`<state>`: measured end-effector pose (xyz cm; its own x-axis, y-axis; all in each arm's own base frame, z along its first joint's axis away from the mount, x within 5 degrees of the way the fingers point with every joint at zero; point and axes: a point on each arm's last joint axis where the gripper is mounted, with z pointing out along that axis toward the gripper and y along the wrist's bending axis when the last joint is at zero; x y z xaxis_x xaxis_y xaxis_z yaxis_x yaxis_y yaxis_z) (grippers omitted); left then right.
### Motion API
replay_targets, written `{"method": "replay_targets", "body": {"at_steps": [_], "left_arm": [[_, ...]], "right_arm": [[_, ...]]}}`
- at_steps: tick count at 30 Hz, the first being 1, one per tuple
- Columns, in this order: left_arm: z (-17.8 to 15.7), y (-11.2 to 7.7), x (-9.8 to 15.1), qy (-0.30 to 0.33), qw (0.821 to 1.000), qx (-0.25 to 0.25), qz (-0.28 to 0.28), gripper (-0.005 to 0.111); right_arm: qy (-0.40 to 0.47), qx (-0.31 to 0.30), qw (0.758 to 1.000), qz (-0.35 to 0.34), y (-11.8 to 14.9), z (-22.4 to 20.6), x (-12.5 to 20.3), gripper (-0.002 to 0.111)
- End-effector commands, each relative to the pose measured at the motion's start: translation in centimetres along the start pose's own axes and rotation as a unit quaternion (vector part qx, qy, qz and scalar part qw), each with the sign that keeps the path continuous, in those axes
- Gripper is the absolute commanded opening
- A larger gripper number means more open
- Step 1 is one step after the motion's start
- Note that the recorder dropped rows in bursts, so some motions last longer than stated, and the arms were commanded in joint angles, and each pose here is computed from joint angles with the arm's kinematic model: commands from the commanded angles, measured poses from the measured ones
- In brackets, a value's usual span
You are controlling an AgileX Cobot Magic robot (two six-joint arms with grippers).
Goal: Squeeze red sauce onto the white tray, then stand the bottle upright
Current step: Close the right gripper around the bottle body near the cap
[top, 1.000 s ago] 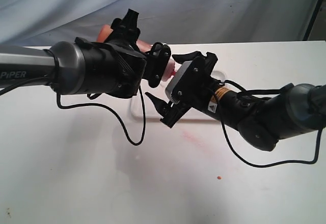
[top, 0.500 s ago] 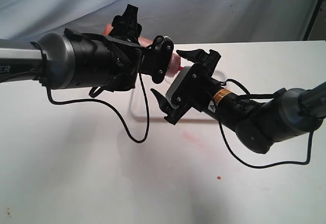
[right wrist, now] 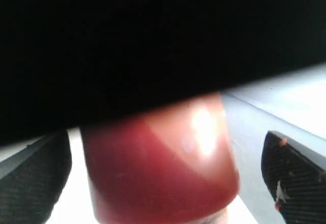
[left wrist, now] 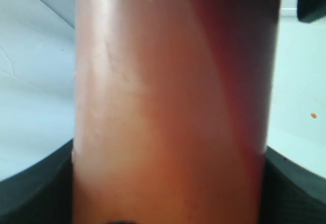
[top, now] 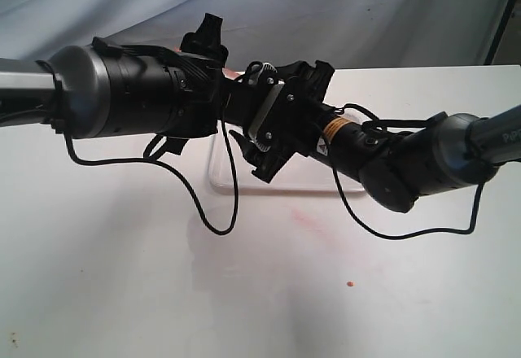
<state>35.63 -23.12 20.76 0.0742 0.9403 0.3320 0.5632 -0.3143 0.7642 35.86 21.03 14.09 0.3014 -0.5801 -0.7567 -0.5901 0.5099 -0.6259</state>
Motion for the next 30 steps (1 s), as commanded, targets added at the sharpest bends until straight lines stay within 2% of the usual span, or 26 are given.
{"method": "replay_targets", "body": {"at_steps": [1,13,21,24,30], "left_arm": [[-1.0,1.1,0.3,-0.004,1.000,-0.019,-0.010,0.000],[-1.0,0.9,0.3,-0.007,1.000,-0.008,-0.010,0.000],[-1.0,1.0,-0.3,-0.037,0.999,-0.011,-0.015,0.000],[-1.0,1.0,-0.4,-0.044,0.999,-0.013,-0.015,0.000],[-1.0,1.0,-0.4,-0.047,0.999,-0.014,-0.015,0.000]], "right_arm": [[-0.006,-0.009,1.000,-0.006,-0.1,0.0,-0.1,0.091],[-0.020,-0.004,1.000,-0.011,1.4,0.7,1.6,0.091],[-0.028,0.018,0.999,-0.008,1.1,0.7,1.6,0.090],[-0.016,0.037,0.999,0.001,0.8,0.7,1.8,0.084],[-0.014,0.044,0.999,0.007,0.7,0.7,1.9,0.057]]}}
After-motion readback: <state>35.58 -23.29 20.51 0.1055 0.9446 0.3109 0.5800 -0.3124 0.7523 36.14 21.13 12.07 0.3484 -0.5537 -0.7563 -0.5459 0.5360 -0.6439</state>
